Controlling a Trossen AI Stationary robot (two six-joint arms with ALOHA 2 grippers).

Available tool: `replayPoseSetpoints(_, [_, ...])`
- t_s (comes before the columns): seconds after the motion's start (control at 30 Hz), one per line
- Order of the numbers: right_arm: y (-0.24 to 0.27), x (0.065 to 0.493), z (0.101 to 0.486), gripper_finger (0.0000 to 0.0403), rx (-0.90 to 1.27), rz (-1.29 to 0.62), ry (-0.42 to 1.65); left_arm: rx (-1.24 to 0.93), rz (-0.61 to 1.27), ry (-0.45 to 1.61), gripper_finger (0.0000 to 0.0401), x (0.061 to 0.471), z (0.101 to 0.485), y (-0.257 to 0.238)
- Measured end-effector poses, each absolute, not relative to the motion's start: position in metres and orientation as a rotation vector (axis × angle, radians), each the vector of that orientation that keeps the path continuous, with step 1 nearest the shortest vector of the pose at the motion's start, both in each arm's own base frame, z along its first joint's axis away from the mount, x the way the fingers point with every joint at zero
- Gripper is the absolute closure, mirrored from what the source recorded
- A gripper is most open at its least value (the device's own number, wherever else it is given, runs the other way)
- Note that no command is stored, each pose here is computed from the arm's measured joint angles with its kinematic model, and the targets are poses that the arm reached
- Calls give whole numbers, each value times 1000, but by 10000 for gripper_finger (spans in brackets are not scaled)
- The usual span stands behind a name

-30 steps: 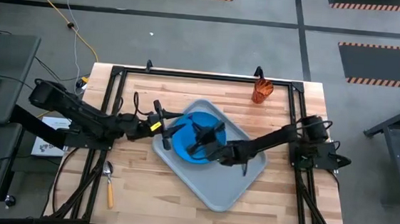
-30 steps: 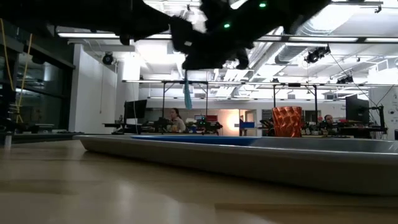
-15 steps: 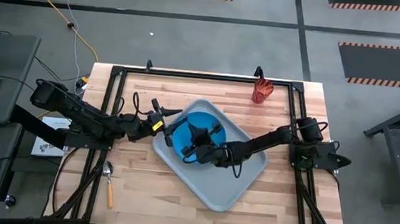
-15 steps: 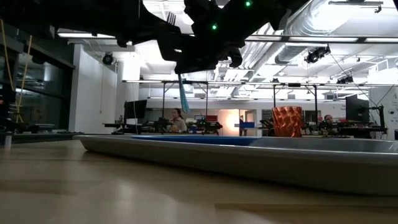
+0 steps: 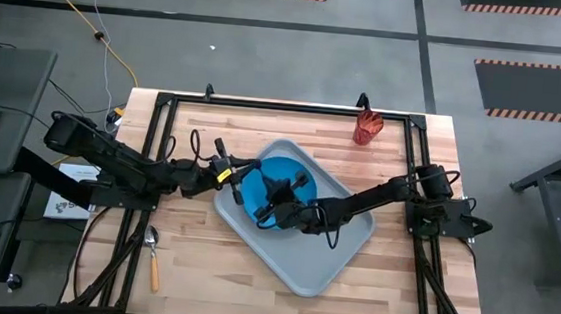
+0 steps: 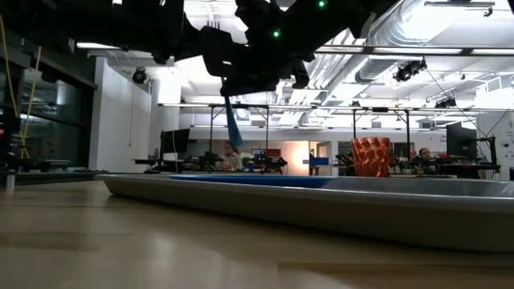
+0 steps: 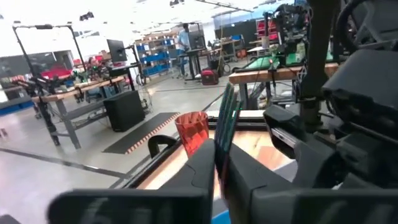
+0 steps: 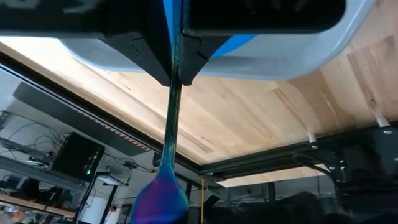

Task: Pick and place plate/cup/fork/spoon on tray
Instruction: Put the blue fork on the right side of the gray serving tray

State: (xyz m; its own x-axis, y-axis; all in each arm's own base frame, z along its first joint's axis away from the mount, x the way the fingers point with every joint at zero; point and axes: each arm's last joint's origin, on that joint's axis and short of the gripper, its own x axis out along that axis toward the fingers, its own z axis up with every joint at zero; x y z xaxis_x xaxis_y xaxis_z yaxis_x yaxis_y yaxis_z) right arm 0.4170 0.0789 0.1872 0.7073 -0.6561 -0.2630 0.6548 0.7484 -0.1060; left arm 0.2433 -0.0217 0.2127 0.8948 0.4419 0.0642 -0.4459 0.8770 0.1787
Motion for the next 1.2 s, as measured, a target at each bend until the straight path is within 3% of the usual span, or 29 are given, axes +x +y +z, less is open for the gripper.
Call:
replayPoseSetpoints(0.2, [79, 416, 187, 361, -23, -698, 324, 257, 511, -5, 397, 239, 218, -20])
replayPoseSetpoints(0.43, [77, 404, 201, 266, -28, -664, 408, 297, 526, 39, 399, 226, 228, -18])
replayPoseSetpoints(0.63, [80, 394, 217, 207, 53, -409, 517, 239, 199, -8, 400, 207, 245, -28])
replayPoseSetpoints(0.73, [86, 396, 220, 200, 107, -197, 530, 161, -7, -26, 400, 196, 252, -31])
replayPoseSetpoints(0.83, [90, 401, 228, 199, 136, -97, 452, 119, -97, -18, 400, 187, 255, -31])
replayPoseSetpoints(1.2, [57, 418, 252, 199, 225, -32, 179, 129, -109, 23, 400, 187, 251, -31])
